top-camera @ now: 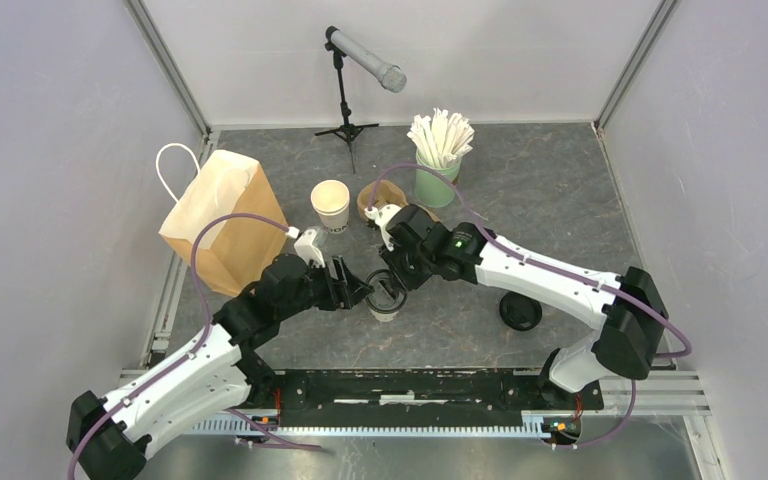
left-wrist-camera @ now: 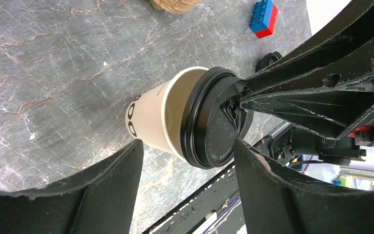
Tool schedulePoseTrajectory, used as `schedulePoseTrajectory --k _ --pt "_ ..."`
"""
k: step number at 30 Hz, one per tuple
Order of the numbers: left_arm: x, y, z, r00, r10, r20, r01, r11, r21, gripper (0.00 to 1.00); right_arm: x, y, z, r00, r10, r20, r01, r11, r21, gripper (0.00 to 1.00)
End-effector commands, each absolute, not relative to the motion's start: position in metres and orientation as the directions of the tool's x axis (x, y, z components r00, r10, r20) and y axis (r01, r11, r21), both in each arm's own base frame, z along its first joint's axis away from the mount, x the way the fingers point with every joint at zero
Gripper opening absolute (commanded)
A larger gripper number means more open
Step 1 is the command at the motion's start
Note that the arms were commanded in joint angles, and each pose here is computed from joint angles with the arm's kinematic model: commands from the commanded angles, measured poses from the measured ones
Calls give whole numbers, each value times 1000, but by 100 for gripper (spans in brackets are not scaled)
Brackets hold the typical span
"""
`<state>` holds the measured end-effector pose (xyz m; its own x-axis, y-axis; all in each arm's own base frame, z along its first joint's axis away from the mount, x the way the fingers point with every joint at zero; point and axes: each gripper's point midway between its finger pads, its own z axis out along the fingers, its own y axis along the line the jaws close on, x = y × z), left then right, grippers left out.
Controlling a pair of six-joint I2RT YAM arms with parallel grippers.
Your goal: Pack the takeout coffee
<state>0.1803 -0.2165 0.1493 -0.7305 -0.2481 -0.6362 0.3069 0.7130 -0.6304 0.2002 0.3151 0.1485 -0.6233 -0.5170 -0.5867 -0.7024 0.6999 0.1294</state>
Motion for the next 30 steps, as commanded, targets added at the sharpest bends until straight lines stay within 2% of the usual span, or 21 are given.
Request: schedulePoseTrajectory --k 1,10,19,24,30 --pt "185 -220 157 -709 -243 -662 342 702 -625 74 207 329 163 -607 -502 -617 -713 686 143 24" --pt "190 -213 146 -696 -211 -686 339 746 -573 77 215 331 159 -609 -518 -601 -705 700 110 25" --pt "196 -211 142 -689 -223 -690 312 768 -559 68 222 330 158 -606 -526 -596 -695 715 75 34" --pt "200 -209 142 -680 -216 -700 309 782 -541 66 224 334 156 -605 -523 -601 -695 715 78 26" --pt "203 -209 138 -683 -175 -709 322 799 -508 67 227 338 158 -592 -520 -615 -704 706 80 22"
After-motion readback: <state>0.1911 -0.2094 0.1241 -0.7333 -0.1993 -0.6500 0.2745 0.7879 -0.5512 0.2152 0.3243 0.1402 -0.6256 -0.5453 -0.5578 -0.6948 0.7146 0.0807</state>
